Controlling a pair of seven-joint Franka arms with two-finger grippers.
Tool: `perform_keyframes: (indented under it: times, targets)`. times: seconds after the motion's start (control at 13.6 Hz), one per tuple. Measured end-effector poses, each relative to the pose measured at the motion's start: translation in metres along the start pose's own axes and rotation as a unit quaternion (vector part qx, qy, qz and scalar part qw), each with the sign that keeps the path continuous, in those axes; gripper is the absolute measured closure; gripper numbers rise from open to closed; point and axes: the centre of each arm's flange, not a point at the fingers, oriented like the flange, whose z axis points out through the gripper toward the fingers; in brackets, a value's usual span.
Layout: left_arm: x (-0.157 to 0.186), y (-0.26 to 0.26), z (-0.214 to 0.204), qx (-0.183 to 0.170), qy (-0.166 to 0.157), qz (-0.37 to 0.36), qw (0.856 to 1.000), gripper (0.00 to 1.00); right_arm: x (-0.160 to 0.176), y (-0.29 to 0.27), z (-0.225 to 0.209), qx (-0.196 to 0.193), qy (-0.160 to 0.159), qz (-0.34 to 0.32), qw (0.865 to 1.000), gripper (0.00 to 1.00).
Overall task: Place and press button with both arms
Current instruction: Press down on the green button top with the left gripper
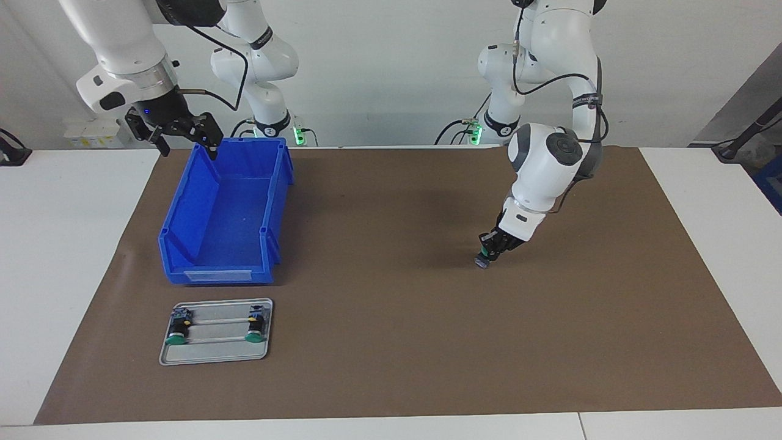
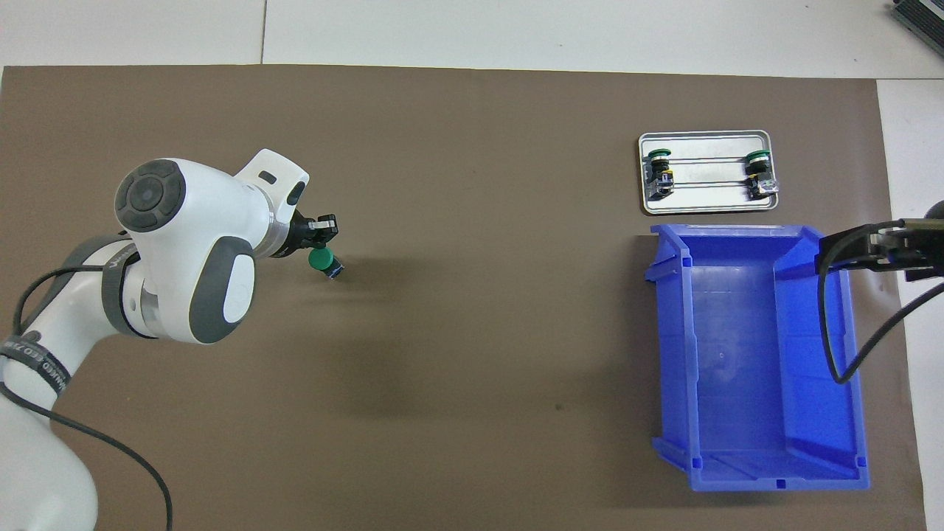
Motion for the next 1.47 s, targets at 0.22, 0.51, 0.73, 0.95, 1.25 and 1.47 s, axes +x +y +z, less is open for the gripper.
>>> perform_keyframes:
  times: [0.22, 0.51, 0.73, 0.95, 1.25, 1.47]
  targets:
    - [-0.0009, 0.0009, 0.0004, 0.001, 0.000, 0.002, 1.000, 0.99, 0.0000, 0.0000, 0.0000, 0.000, 0.000, 0.000, 1.000, 0.00]
    - [-0.0027, 0.0010, 0.0018, 0.000, 0.005, 0.003, 1.000, 0.99, 0.0000, 0.0000, 0.0000, 0.000, 0.000, 0.000, 1.000, 0.00]
    - [-0.0038, 0.0003, 0.0034, 0.001, 0.006, 0.004, 1.000, 0.99, 0.0000, 0.0000, 0.0000, 0.000, 0.000, 0.000, 1.000, 0.00]
    - [-0.0042, 0.0002, 0.0035, 0.001, 0.008, 0.004, 1.000, 0.99, 0.0000, 0.0000, 0.0000, 0.000, 0.000, 0.000, 1.000, 0.00]
    - [-0.0041, 0.0003, 0.0031, 0.001, 0.007, 0.005, 1.000, 0.99, 0.0000, 0.0000, 0.0000, 0.000, 0.000, 0.000, 1.000, 0.00]
    - [-0.0023, 0.0026, -0.0045, 0.006, -0.009, 0.005, 1.000, 0.99, 0.0000, 0.0000, 0.0000, 0.000, 0.000, 0.000, 1.000, 0.00]
